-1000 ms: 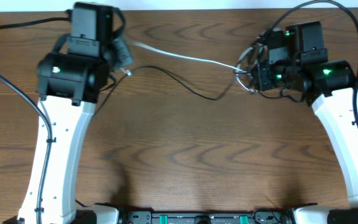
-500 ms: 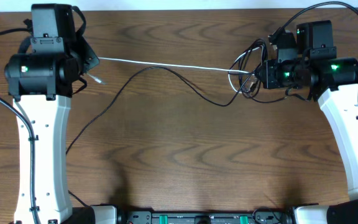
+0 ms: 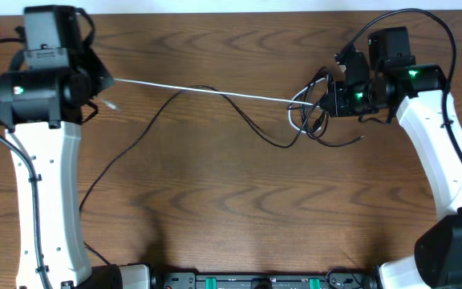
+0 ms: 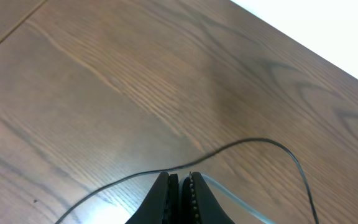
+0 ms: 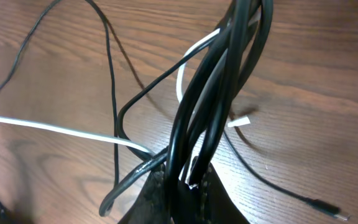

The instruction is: Untangle cables

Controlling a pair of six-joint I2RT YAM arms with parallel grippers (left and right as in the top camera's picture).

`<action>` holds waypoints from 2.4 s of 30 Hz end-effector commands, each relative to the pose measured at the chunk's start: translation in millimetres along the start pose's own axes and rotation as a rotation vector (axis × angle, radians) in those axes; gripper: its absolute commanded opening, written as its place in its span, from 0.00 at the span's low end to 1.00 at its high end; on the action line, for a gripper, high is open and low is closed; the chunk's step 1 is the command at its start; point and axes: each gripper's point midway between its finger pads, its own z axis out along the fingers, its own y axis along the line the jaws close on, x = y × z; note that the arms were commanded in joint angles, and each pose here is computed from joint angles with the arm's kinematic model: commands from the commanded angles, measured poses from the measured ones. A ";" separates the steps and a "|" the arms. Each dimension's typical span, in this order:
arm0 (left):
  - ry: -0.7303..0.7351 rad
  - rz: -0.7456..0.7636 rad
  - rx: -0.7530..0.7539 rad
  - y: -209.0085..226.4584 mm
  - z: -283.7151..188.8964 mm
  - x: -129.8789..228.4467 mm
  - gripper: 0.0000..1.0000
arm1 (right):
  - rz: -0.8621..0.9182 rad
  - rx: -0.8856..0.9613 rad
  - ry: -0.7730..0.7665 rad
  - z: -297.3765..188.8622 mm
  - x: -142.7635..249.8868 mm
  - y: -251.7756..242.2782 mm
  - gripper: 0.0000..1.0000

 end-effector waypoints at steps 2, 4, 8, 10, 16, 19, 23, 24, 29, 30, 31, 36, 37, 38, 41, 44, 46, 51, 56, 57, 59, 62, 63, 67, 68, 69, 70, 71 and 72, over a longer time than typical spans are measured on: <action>-0.072 -0.057 -0.142 45.1 -3.2 -21.2 0.07 | 0.141 0.313 -0.019 -5.5 -4.5 -71.6 0.01; -0.073 -0.074 -0.158 53.2 -2.4 -23.2 0.07 | 0.167 0.377 -0.015 -4.4 -3.4 -85.7 0.01; -0.074 -0.104 -0.184 67.8 -1.1 -26.1 0.07 | 0.173 0.401 0.012 6.2 -1.2 -95.2 0.24; -0.074 -0.110 -0.189 70.3 -1.0 -26.5 0.07 | 0.168 0.387 0.029 12.5 0.6 -94.6 0.22; 0.011 -0.063 0.021 32.8 4.4 -14.6 0.07 | 0.009 0.102 0.056 30.9 -2.5 -46.6 0.01; 0.082 0.001 0.174 2.5 5.8 -1.8 0.07 | -0.079 -0.077 0.050 33.5 -4.1 -10.4 0.01; 0.161 0.087 0.324 -32.7 5.5 16.3 0.07 | -0.132 -0.210 0.041 32.4 -4.8 22.8 0.01; 0.172 0.105 0.349 -39.7 5.1 19.6 0.07 | -0.144 -0.224 0.040 31.2 -4.9 29.6 0.01; 0.188 0.159 0.403 -62.4 -0.9 29.9 0.07 | -0.226 -0.246 0.028 18.7 -6.7 58.5 0.01; 0.203 0.176 0.442 -72.9 -5.5 35.7 0.07 | -0.250 -0.253 0.017 13.3 -9.0 68.8 0.02; 0.217 0.193 0.475 -81.1 -8.9 40.6 0.07 | -0.262 -0.253 0.009 11.1 -10.4 72.9 0.02; 0.294 0.265 0.580 -115.1 -17.5 69.3 0.07 | -0.229 -0.239 -0.007 10.2 -15.6 74.6 0.06; 0.314 0.281 0.593 -121.8 -17.3 76.8 0.07 | -0.226 -0.238 -0.005 10.7 -15.5 74.4 0.05; 0.328 0.292 0.602 -127.0 -16.9 82.5 0.07 | -0.225 -0.239 -0.004 10.7 -15.4 74.5 0.04; 0.394 0.336 0.646 -147.1 -16.4 104.9 0.07 | -0.217 -0.239 -0.001 10.7 -14.7 74.5 0.08; 0.469 0.371 0.697 -167.5 -14.8 126.5 0.08 | -0.205 -0.239 0.001 10.6 -14.7 74.1 0.25; 0.513 0.387 0.722 -179.1 -11.4 138.5 0.07 | -0.196 -0.239 0.001 10.6 -14.8 74.2 0.35; 0.584 0.423 0.729 -198.4 4.5 162.0 0.08 | -0.096 -0.145 0.006 12.1 -16.6 54.0 0.54; 0.616 0.452 0.729 -211.9 15.3 177.6 0.07 | 0.030 -0.007 0.018 10.7 -14.4 19.1 0.54; 0.618 0.459 0.732 -214.8 16.1 180.3 0.07 | 0.054 0.026 0.019 9.8 -13.6 11.4 0.54; 0.623 0.480 0.743 -223.1 16.5 187.9 0.07 | 0.098 0.087 0.019 7.6 -12.4 -4.1 0.54; 0.622 0.517 0.766 -237.7 15.4 200.2 0.08 | 0.156 0.141 0.005 2.5 -14.4 -24.1 0.55; 0.623 0.532 0.775 -243.9 15.4 205.9 0.07 | 0.171 0.147 -0.001 0.4 -15.7 -30.1 0.56; 0.630 0.596 0.811 -269.3 15.8 232.3 0.08 | 0.237 0.170 -0.027 -9.6 -19.7 -57.3 0.56; 0.638 0.612 0.817 -275.0 17.1 241.1 0.07 | 0.252 0.176 -0.031 -12.0 -19.7 -63.6 0.56; 0.647 0.628 0.820 -279.6 17.8 249.4 0.08 | 0.265 0.181 -0.035 -14.2 -19.8 -69.3 0.57; 0.661 0.643 0.820 -283.3 19.4 258.7 0.07 | 0.278 0.186 -0.036 -16.3 -19.3 -74.4 0.57; 0.674 0.658 0.819 -286.5 20.1 267.7 0.08 | 0.285 0.189 -0.037 -18.0 -19.0 -78.6 0.57; 0.688 0.673 0.818 -289.4 21.3 276.9 0.08 | 0.295 0.193 -0.039 -19.5 -18.6 -82.4 0.57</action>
